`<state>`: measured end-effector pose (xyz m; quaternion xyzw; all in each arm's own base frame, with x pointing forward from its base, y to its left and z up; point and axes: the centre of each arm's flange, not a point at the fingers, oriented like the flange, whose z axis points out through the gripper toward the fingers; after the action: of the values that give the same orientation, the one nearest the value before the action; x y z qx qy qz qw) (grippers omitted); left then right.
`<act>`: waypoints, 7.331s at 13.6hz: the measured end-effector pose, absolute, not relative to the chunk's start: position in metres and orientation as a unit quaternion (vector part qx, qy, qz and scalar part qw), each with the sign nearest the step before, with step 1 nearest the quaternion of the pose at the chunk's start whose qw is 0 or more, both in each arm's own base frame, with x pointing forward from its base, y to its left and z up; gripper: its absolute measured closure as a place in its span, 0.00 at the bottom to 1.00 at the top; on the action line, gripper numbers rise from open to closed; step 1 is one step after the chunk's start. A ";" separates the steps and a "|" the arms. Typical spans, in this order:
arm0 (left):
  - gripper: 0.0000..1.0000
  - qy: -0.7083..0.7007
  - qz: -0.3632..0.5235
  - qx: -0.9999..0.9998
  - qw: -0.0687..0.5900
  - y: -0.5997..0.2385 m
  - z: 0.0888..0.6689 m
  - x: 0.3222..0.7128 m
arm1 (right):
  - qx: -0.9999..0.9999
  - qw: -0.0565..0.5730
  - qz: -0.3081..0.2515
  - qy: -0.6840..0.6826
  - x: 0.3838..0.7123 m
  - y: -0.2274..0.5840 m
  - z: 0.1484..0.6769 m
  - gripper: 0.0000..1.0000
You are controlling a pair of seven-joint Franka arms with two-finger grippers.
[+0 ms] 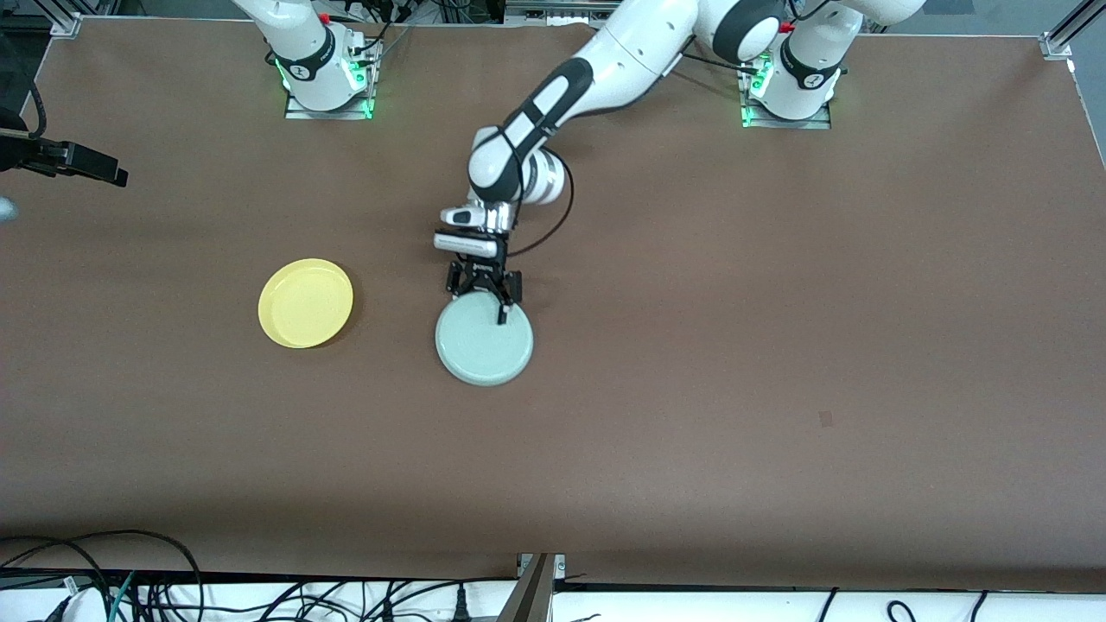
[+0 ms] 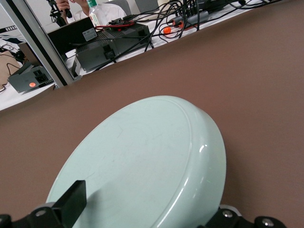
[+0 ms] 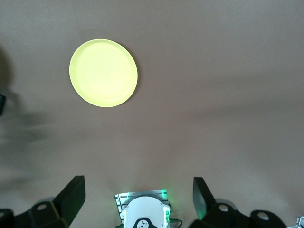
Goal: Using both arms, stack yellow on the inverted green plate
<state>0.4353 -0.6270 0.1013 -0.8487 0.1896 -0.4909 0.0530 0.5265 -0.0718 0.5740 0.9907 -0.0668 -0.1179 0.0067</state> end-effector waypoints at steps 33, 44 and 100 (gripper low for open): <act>0.00 0.519 -0.335 -0.772 0.150 -0.545 0.207 0.432 | 0.990 0.006 -0.125 -0.067 0.525 -0.072 0.573 0.00; 0.00 0.601 -0.227 -0.704 0.303 -0.483 0.162 0.404 | 0.990 0.006 -0.125 -0.067 0.525 -0.072 0.573 0.00; 0.00 0.016 0.036 -0.999 -0.013 0.017 0.614 0.556 | 0.993 -0.059 -0.097 -0.017 0.555 -0.071 0.181 0.78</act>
<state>0.5564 0.0174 0.6135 -0.9991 0.0165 0.0364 -0.0127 0.5555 -0.0709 0.1813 0.9934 -0.0172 -0.0969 -0.0594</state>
